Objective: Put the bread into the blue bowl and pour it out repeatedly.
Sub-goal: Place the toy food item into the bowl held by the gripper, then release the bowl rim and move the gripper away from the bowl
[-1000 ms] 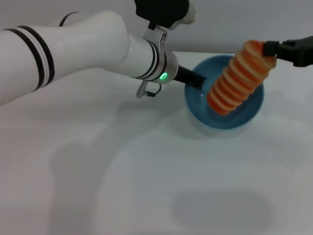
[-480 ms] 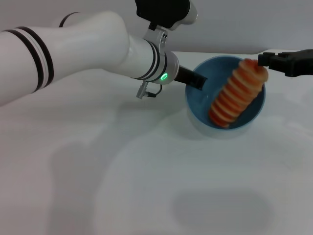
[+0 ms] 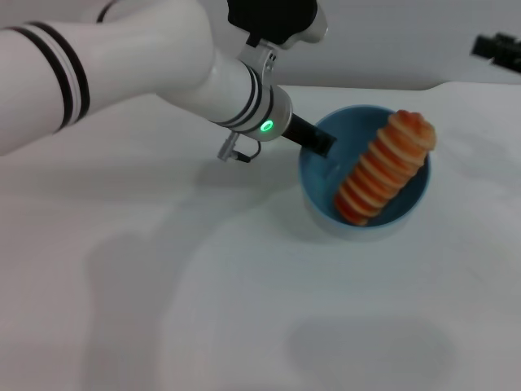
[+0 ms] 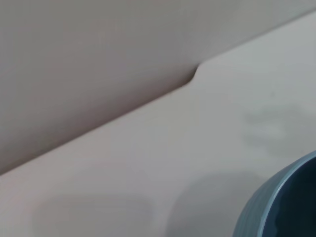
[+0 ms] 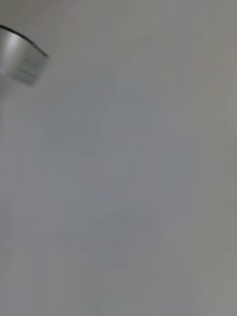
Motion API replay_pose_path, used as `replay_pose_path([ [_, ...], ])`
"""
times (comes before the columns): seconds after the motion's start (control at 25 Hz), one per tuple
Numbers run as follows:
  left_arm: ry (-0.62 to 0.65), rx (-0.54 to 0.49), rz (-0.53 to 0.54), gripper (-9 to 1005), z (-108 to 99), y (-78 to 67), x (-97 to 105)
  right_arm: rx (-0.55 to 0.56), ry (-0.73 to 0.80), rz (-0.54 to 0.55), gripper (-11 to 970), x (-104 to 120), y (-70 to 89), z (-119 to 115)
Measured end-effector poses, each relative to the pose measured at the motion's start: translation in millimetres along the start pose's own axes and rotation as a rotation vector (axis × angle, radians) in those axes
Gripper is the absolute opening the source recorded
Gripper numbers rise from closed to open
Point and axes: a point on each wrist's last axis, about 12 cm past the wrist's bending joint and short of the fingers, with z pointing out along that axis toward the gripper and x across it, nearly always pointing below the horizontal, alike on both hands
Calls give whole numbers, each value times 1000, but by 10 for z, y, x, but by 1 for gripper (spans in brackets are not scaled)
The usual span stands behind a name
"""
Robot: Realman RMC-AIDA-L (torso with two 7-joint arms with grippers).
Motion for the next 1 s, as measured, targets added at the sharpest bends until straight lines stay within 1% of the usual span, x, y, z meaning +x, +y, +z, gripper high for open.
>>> replay_pose_path([
  [0.16, 64, 3, 8, 0, -60, 34, -27, 52, -55, 13, 533, 13, -82, -198],
  [0.28, 107, 24, 7, -1, -74, 3, -9, 91, -89, 29, 534, 39, -142, -335],
  [0.36, 129, 34, 10, -1, -70, -21, 22, 102, -97, 38, 534, 55, -159, -370],
  [0.56, 166, 46, 0, -1, -55, -41, 104, 104, -93, 37, 535, 82, -167, -359],
  [0.72, 158, 43, -20, -1, -38, -21, 156, 94, -91, 33, 536, 86, -163, -324],
  [0.88, 160, 37, -50, 1, -13, 19, 271, 92, -91, 44, 537, 108, -170, -312],
  [1.0, 159, 38, -70, 11, -9, 38, 317, 93, -93, 53, 538, 122, -180, -314],
])
